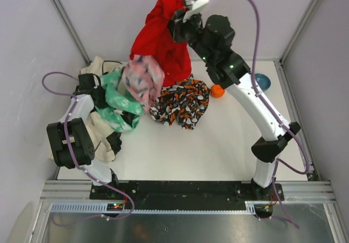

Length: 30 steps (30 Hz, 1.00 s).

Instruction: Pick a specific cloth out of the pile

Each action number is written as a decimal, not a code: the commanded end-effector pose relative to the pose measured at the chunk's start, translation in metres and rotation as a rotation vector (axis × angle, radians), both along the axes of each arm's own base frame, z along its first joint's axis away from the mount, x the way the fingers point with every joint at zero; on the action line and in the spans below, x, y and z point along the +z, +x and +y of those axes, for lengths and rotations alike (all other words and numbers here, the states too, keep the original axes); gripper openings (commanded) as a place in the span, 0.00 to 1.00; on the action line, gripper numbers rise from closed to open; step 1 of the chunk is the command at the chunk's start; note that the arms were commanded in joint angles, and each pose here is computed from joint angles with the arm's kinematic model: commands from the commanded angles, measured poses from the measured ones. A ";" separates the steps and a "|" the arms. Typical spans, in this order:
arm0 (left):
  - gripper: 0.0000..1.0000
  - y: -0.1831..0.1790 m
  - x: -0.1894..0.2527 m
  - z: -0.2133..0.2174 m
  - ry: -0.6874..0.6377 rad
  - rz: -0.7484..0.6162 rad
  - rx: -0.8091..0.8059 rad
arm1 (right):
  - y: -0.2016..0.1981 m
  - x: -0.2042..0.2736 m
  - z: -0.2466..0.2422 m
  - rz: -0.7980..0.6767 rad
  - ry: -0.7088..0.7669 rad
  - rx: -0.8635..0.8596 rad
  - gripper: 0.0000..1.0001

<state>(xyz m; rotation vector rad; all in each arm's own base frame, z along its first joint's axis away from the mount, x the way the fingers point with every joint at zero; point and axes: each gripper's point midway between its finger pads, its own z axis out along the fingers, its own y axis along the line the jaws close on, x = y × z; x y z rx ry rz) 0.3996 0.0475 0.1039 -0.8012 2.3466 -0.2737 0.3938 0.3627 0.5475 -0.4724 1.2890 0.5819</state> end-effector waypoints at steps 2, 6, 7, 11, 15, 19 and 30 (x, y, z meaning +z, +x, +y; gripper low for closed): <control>0.08 -0.001 -0.010 0.019 0.053 0.040 0.056 | -0.044 0.137 -0.103 -0.289 0.256 -0.200 0.30; 0.07 0.000 -0.013 0.020 0.053 0.049 0.057 | -0.049 0.142 -0.124 -0.293 0.258 -0.238 0.24; 0.07 0.000 -0.013 0.021 0.054 0.050 0.058 | -0.052 0.144 -0.129 -0.300 0.254 -0.251 0.23; 0.07 0.000 -0.014 0.021 0.054 0.051 0.060 | -0.058 0.152 -0.160 -0.317 0.250 -0.348 0.21; 0.07 0.000 -0.008 0.017 0.046 0.035 0.050 | -0.053 0.137 -0.199 -0.260 0.211 -0.468 0.20; 0.10 0.002 0.009 0.006 0.054 -0.008 0.024 | -0.044 0.095 -0.236 -0.130 0.222 -0.507 0.17; 0.84 0.010 0.127 -0.065 0.120 -0.301 -0.081 | -0.080 -0.095 -0.300 0.258 0.272 -0.671 0.14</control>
